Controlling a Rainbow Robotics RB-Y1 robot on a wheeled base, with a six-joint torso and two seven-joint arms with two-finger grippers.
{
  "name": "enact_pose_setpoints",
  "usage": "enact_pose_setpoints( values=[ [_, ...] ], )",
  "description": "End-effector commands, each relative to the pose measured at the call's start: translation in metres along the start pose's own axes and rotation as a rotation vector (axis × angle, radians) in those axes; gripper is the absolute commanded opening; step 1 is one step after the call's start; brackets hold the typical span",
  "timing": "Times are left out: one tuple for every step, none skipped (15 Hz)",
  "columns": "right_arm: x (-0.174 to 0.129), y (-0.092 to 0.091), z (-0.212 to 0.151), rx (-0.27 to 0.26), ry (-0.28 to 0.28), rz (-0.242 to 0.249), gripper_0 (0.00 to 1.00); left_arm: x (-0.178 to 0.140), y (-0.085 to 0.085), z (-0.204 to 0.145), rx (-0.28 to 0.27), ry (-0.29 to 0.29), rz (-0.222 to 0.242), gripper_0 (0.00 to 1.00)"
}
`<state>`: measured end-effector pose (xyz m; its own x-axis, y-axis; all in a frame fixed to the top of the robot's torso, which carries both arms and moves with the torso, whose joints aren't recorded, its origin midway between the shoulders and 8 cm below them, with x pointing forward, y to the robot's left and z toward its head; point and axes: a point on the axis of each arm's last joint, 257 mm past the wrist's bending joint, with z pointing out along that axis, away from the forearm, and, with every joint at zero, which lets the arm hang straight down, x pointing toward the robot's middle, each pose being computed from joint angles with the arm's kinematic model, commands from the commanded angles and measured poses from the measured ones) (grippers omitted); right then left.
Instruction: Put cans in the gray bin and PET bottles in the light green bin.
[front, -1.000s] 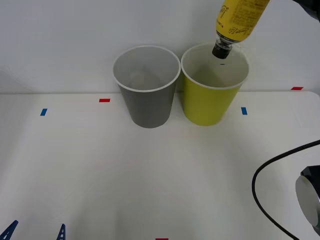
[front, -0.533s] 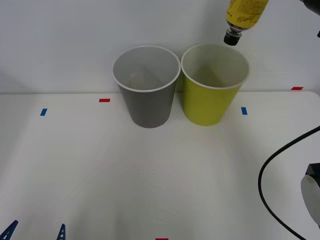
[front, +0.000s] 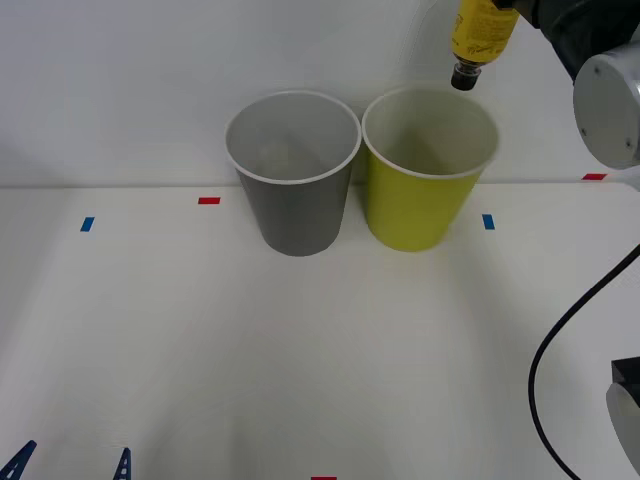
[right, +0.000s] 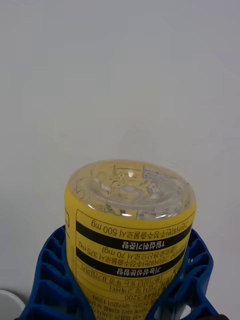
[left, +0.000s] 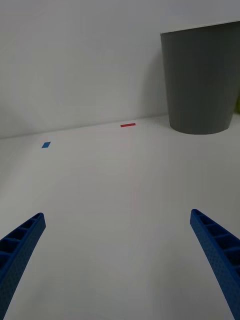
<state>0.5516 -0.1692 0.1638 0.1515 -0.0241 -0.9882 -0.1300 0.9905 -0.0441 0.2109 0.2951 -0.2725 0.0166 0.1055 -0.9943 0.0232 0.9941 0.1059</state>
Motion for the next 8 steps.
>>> enact_pose_setpoints(
  values=[
    [0.018,-0.001,0.014,0.004,0.0,-0.026,0.0,0.0,0.0,0.0,0.0,0.0,0.0,1.0],
    [0.024,-0.001,0.017,0.006,-0.002,-0.037,0.0,0.0,0.0,0.0,0.0,0.0,0.0,1.0],
    [0.029,-0.002,0.019,0.013,-0.004,-0.052,0.0,0.0,0.0,0.0,0.0,0.0,0.0,1.0],
    [0.036,-0.001,0.021,0.014,0.0,-0.063,0.0,0.0,0.0,0.0,0.0,0.0,0.0,1.0],
    [0.04,-0.003,0.022,0.016,0.0,-0.066,0.0,0.0,0.0,0.0,0.0,0.0,0.0,1.0],
    [0.042,-0.003,0.024,0.014,-0.004,-0.067,0.0,0.0,0.0,0.0,0.0,0.0,0.0,1.0],
    [0.046,-0.003,0.024,0.012,-0.006,-0.07,0.0,0.0,0.0,0.0,0.0,0.0,0.0,1.0],
    [0.048,-0.002,0.025,0.01,-0.008,-0.073,0.0,0.0,0.0,0.0,0.0,0.0,0.0,1.0]
  ],
)
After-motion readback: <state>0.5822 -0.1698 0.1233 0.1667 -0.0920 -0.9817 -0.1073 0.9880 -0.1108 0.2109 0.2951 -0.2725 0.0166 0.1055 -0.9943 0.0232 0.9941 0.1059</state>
